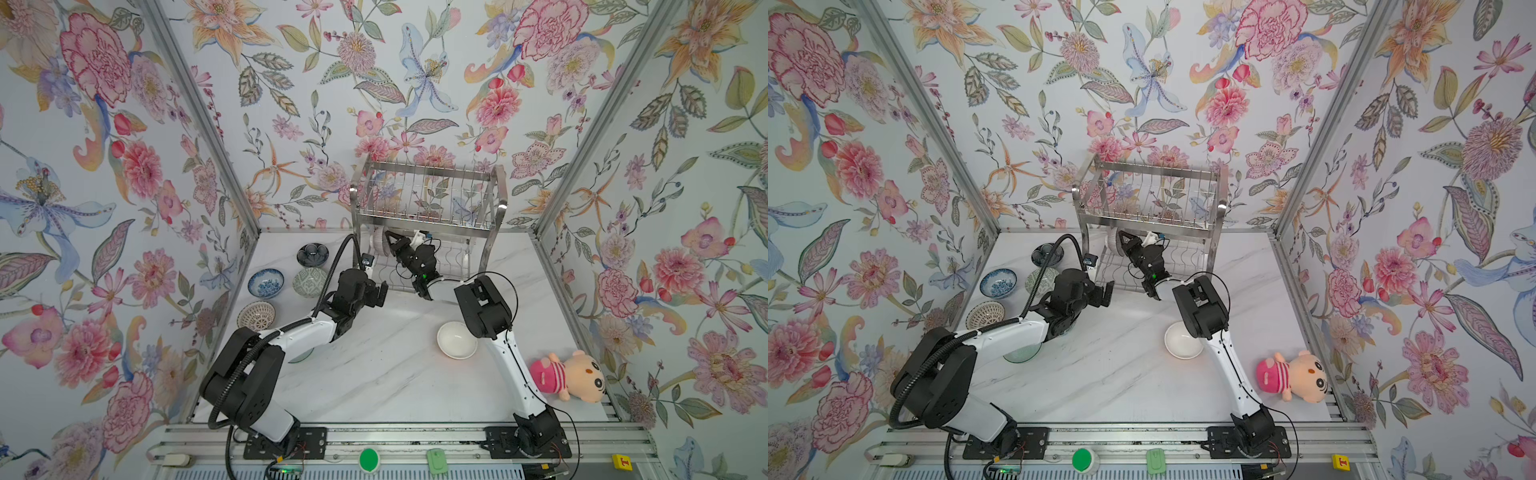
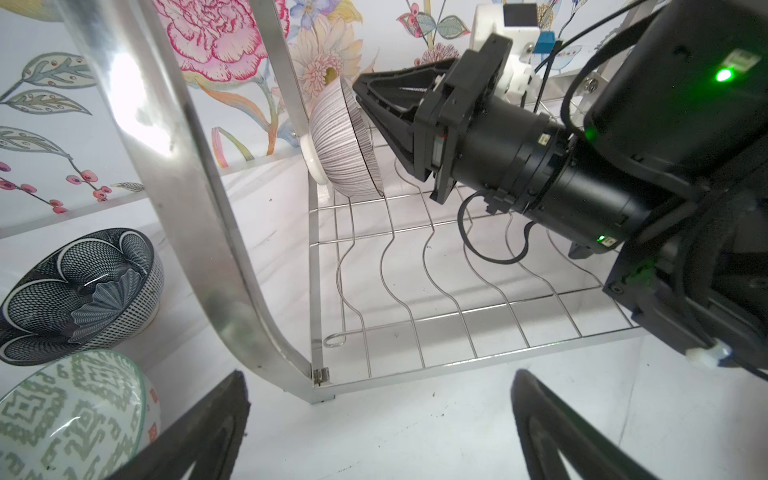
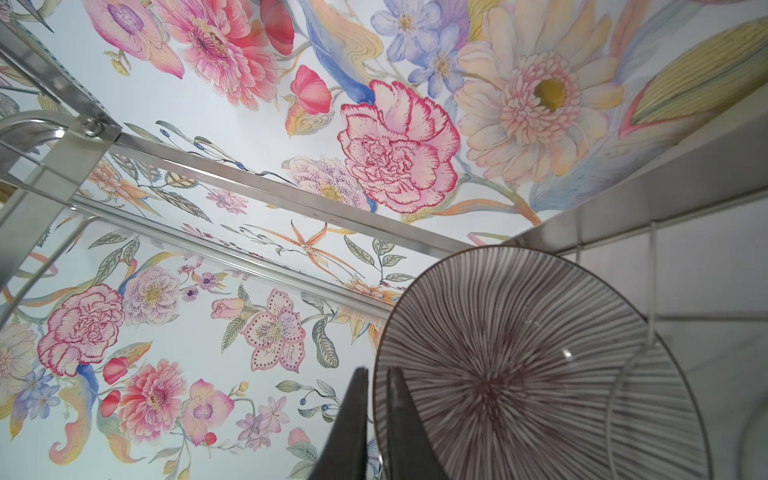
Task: Load the bowls into the dish rack
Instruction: 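Lower the bowl upright into the rack wires and open the right gripper, then withdraw the right gripper from the rack and move it over the white bowl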
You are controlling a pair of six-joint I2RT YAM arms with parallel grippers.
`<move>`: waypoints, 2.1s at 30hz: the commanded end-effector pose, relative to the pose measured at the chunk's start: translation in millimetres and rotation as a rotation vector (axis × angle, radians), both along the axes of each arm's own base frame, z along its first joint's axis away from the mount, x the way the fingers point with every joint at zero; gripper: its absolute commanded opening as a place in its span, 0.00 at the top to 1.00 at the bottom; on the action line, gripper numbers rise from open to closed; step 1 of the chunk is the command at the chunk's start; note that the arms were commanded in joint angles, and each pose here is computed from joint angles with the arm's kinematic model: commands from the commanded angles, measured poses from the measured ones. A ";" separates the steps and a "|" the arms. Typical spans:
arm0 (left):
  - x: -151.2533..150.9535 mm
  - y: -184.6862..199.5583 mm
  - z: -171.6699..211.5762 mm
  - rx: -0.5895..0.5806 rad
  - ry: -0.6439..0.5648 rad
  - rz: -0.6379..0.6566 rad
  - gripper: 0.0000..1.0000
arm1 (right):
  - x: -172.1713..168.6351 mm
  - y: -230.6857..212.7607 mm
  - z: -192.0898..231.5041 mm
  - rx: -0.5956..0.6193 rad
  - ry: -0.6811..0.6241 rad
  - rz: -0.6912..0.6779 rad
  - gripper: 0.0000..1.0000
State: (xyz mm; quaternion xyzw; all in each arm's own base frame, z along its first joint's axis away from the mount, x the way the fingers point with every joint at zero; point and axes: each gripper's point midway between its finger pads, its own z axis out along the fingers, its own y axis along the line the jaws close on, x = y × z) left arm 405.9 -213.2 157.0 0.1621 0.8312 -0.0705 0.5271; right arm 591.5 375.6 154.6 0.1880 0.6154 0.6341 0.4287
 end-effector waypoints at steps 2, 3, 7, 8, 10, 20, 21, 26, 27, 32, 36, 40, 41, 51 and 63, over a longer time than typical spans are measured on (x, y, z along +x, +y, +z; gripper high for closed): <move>-5.2 2.0 6.2 -0.015 -0.005 0.010 0.01 | -7.2 -0.2 11.4 0.007 -0.021 -0.003 0.87; -5.9 1.8 6.2 -0.019 -0.003 0.009 0.01 | -8.6 -1.2 14.5 0.008 -0.025 -0.004 0.85; -10.9 2.7 5.4 -0.038 0.007 0.009 0.01 | -16.4 -5.2 19.2 -0.005 -0.022 -0.002 0.83; -12.3 3.3 6.0 -0.042 0.007 0.009 0.01 | -19.0 -6.2 22.3 -0.007 -0.023 0.002 0.81; -15.4 5.1 6.3 -0.048 0.009 0.011 0.01 | -23.3 -7.4 21.7 -0.024 -0.005 0.015 0.78; -36.5 14.0 14.8 -0.103 0.018 0.015 0.01 | -62.9 -19.0 33.9 -0.079 -0.015 0.026 0.71; -38.9 14.9 16.0 -0.109 0.018 0.016 0.01 | -66.4 -18.9 35.5 -0.086 -0.012 0.032 0.72; -52.8 22.0 21.8 -0.141 0.015 0.024 0.00 | -87.6 -24.1 37.3 -0.123 0.002 0.044 0.71; -55.4 23.9 22.4 -0.150 0.015 0.027 0.01 | -91.5 -25.3 37.1 -0.132 0.007 0.046 0.70; -67.6 25.8 21.8 -0.183 0.022 0.021 0.01 | -110.0 -25.9 38.8 -0.173 0.009 0.061 0.69; -74.7 26.6 23.3 -0.181 0.024 0.017 0.01 | -127.3 -23.3 37.7 -0.222 0.004 0.081 0.68; -78.5 28.0 25.6 -0.177 0.020 0.018 0.01 | -147.6 -25.1 37.8 -0.301 -0.010 0.096 0.67; -78.9 28.3 25.9 -0.180 0.021 0.019 0.01 | -151.7 -25.6 37.4 -0.329 -0.014 0.099 0.67; -86.4 12.9 29.7 -0.229 0.011 -0.042 0.01 | -193.0 -59.3 28.6 -0.762 -0.002 0.069 0.57; -99.1 -17.5 20.3 -0.271 0.007 -0.169 0.01 | -263.8 -153.9 7.6 -1.241 0.121 0.027 0.01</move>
